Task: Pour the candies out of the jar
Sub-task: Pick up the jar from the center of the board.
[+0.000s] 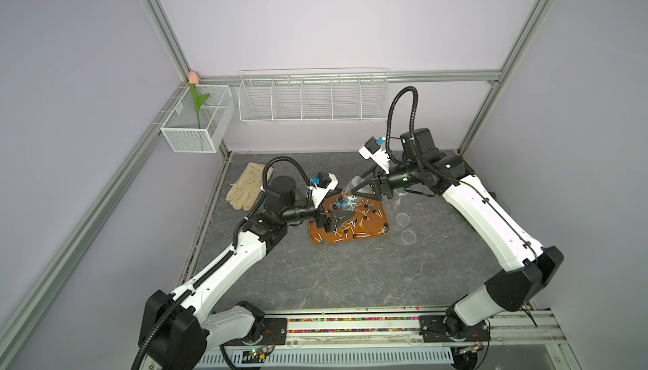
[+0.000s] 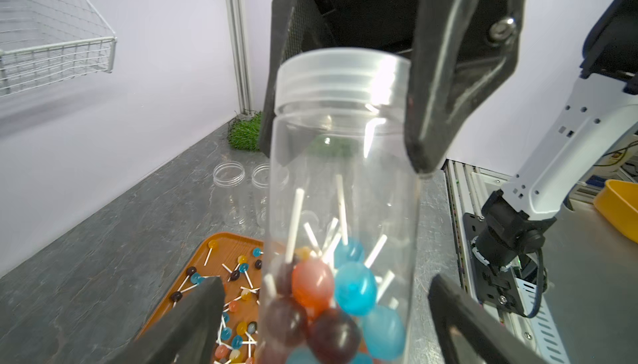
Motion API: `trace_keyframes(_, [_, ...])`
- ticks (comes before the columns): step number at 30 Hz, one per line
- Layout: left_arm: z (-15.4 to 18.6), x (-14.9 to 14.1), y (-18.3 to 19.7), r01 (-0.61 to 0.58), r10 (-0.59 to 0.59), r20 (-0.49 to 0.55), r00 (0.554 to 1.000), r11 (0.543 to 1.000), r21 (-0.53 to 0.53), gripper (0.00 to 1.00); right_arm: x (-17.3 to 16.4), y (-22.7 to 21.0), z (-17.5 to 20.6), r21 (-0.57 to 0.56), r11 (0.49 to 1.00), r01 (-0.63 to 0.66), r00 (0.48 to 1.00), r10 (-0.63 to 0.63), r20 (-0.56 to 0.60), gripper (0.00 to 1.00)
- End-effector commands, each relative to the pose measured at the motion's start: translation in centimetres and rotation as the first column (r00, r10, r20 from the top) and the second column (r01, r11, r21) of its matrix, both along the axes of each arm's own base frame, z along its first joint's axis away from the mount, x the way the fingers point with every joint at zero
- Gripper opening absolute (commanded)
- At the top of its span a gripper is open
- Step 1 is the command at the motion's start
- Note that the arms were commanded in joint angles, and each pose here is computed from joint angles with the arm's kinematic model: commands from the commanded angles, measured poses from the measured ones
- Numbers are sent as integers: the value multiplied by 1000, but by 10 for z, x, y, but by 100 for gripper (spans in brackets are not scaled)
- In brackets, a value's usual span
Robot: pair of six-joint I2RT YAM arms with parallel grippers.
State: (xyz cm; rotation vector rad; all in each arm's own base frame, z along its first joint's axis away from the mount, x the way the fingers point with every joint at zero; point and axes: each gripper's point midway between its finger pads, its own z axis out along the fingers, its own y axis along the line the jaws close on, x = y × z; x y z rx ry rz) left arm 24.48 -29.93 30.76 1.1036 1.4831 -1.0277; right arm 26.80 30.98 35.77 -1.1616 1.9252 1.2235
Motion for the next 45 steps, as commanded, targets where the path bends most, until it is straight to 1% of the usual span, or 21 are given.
trace_keyframes(1, [15, -11, -9, 85, -84, 28, 996, 996, -24, 89, -14, 1, 15, 59, 997, -51, 999, 50, 11, 49])
trace_keyframes(11, [9, -19, -19, 114, -114, 7, 993, 993, 8, 71, -17, 0, 14, 58, 997, -47, 999, 47, 14, 48])
trace_keyframes(16, [3, -20, -23, 116, -116, -11, 993, 993, 26, 67, -19, -1, 15, 59, 997, -45, 999, 43, 20, 48])
trace_keyframes(24, [-3, -16, -22, 92, -92, -15, 996, 995, 46, 67, -20, -1, 16, 65, 997, -51, 999, 49, 21, 48])
trace_keyframes(31, [0, -13, -22, 78, -77, -17, 997, 996, 34, 51, -20, -1, 14, 61, 997, -49, 999, 48, 14, 48])
trace_keyframes(36, [1, -11, -23, 74, -74, -12, 997, 997, 27, 46, -20, -1, 15, 62, 997, -45, 999, 45, 16, 48])
trace_keyframes(41, [2, -8, -23, 52, -52, -10, 999, 998, 24, 45, -19, -1, 12, 61, 997, -42, 999, 41, 16, 49])
trace_keyframes(42, [2, -6, -23, 42, -42, -6, 999, 999, 22, 45, -18, -1, 11, 60, 997, -38, 999, 37, 14, 52])
trace_keyframes(43, [2, -5, -23, 31, -31, 1, 1000, 999, 19, 45, -18, -2, 11, 58, 998, -30, 999, 29, 12, 61])
trace_keyframes(44, [2, -3, -23, 17, -17, 7, 1000, 1000, 14, 46, -19, -2, 13, 60, 998, -27, 1000, 26, 15, 76])
trace_keyframes(45, [3, -1, -22, 3, -3, 13, 1000, 1000, 6, 46, -22, -4, 17, 75, 997, -35, 999, 34, 19, 85])
